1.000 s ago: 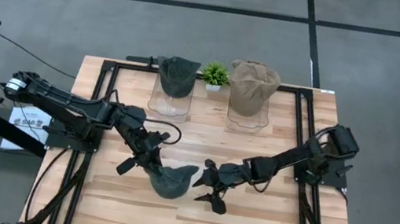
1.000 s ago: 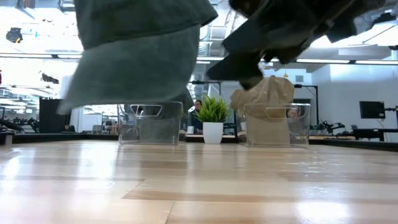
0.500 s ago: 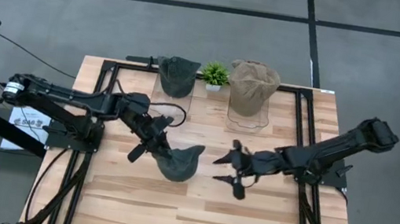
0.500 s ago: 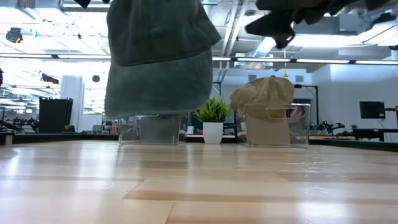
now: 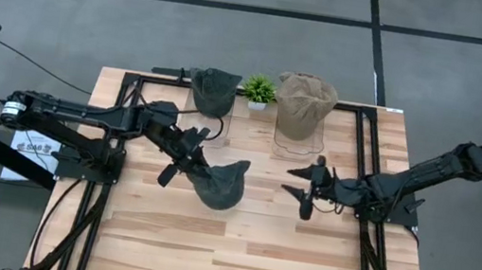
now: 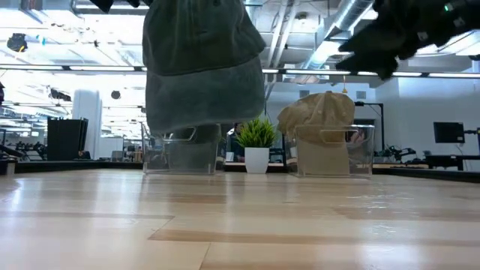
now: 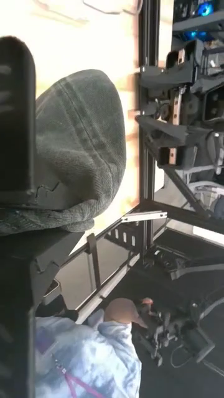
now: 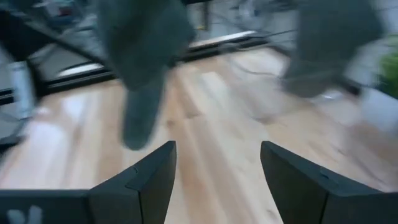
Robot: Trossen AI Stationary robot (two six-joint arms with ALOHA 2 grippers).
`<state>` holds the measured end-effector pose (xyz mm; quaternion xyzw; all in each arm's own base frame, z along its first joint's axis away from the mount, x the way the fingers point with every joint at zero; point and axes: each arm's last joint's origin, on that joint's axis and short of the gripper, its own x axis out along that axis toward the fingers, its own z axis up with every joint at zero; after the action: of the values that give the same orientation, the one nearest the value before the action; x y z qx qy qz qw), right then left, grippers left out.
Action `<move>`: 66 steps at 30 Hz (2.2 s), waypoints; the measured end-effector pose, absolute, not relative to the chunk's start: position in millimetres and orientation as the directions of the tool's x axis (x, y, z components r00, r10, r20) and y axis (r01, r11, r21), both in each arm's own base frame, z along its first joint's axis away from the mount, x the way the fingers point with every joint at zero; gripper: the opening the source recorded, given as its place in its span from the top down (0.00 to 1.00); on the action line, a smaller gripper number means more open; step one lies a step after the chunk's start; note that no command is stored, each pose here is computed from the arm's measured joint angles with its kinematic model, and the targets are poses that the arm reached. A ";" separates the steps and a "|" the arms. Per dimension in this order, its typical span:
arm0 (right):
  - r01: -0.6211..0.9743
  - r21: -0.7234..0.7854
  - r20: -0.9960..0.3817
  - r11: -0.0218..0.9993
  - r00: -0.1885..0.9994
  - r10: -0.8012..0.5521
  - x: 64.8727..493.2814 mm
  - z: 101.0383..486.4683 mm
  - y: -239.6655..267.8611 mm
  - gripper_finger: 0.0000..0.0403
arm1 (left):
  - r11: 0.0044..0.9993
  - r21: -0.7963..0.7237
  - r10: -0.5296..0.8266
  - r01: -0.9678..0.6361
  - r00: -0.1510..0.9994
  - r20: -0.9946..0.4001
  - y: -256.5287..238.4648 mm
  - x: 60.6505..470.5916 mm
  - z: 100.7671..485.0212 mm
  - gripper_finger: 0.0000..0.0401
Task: Pick & Place hat
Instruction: Put the blue cap into the left transparent bin
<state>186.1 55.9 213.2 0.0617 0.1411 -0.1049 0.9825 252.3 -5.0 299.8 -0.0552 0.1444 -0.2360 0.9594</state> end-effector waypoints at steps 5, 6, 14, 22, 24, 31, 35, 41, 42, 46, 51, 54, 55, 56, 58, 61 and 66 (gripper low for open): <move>0.354 0.056 -0.291 0.934 0.900 -0.324 170.3 197.2 53.9 0.44 | 0.902 -0.168 -0.428 0.397 0.871 -0.241 7.0 250.2 302.4 0.91; 0.355 0.061 -0.292 0.933 0.900 -0.324 168.5 195.4 54.1 0.44 | 0.909 -0.163 -0.414 0.385 0.881 -0.231 10.6 248.6 304.7 0.91; 0.339 0.064 -0.302 0.939 0.903 -0.305 160.1 195.7 51.6 0.44 | 0.955 -0.135 -0.282 0.263 0.947 -0.152 40.9 224.6 325.4 0.91; 0.340 0.036 -0.324 0.940 0.894 -0.310 147.6 198.8 45.8 0.44 | 0.957 -0.125 -0.275 0.263 0.958 -0.085 68.1 204.6 343.3 0.92; 0.339 0.027 -0.330 0.940 0.891 -0.312 145.3 199.0 44.8 0.44 | 0.959 -0.125 -0.265 0.254 0.961 -0.081 75.5 202.7 348.2 0.92; 0.332 -0.031 -0.369 0.943 0.873 -0.319 140.7 195.3 42.8 0.44 | 0.985 -0.041 -0.170 0.165 0.975 -0.145 96.5 193.4 367.4 0.92; 0.299 -0.110 -0.365 0.948 0.875 -0.319 141.0 195.8 42.9 0.45 | 0.993 0.036 -0.107 0.114 0.983 -0.149 107.1 185.7 385.9 0.92; 0.293 -0.102 -0.308 0.951 0.900 -0.310 144.0 202.6 44.2 0.44 | 0.980 0.189 -0.028 0.056 0.989 -0.147 123.6 180.3 396.9 0.92; 0.294 -0.093 -0.298 0.951 0.903 -0.308 144.5 203.8 44.4 0.44 | 0.978 0.206 -0.013 0.045 0.988 -0.155 127.0 179.9 395.9 0.92; 0.297 -0.070 -0.272 0.952 0.913 -0.304 145.6 207.0 44.9 0.44 | 0.974 0.224 0.031 0.016 0.978 -0.207 142.0 179.7 389.1 0.92; 0.302 -0.066 -0.232 0.951 0.922 -0.309 147.6 211.6 44.2 0.45 | 0.978 0.206 0.049 0.016 0.951 -0.306 159.1 182.6 380.3 0.92; 0.308 -0.108 -0.200 0.945 0.925 -0.324 149.5 215.4 41.6 0.44 | 0.975 0.217 0.036 0.045 0.934 -0.356 164.6 187.0 376.9 0.92; 0.314 -0.116 -0.190 0.942 0.924 -0.332 150.1 216.5 40.4 0.44 | 0.972 0.228 0.029 0.061 0.928 -0.373 165.4 188.1 376.2 0.92; 0.323 -0.115 -0.183 0.940 0.923 -0.339 150.7 217.5 39.1 0.44 | 0.966 0.246 0.024 0.077 0.922 -0.385 166.1 188.7 376.0 0.92; 0.343 -0.108 -0.173 0.933 0.918 -0.357 151.7 218.6 36.1 0.44 | 0.953 0.280 0.012 0.110 0.916 -0.401 165.7 190.0 378.2 0.93; 0.377 -0.105 -0.171 0.920 0.905 -0.390 153.0 218.9 30.6 0.45 | 0.928 0.340 0.006 0.151 0.908 -0.419 164.8 190.2 381.9 0.93; 0.443 -0.105 -0.171 0.891 0.874 -0.455 154.9 219.0 19.4 0.44 | 0.858 0.479 0.063 0.184 0.889 -0.454 164.7 189.6 382.4 0.93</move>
<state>154.9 19.4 219.0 -0.0312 0.0956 -0.2318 0.9675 189.6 164.7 382.4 0.2642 0.2337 -0.0321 0.9352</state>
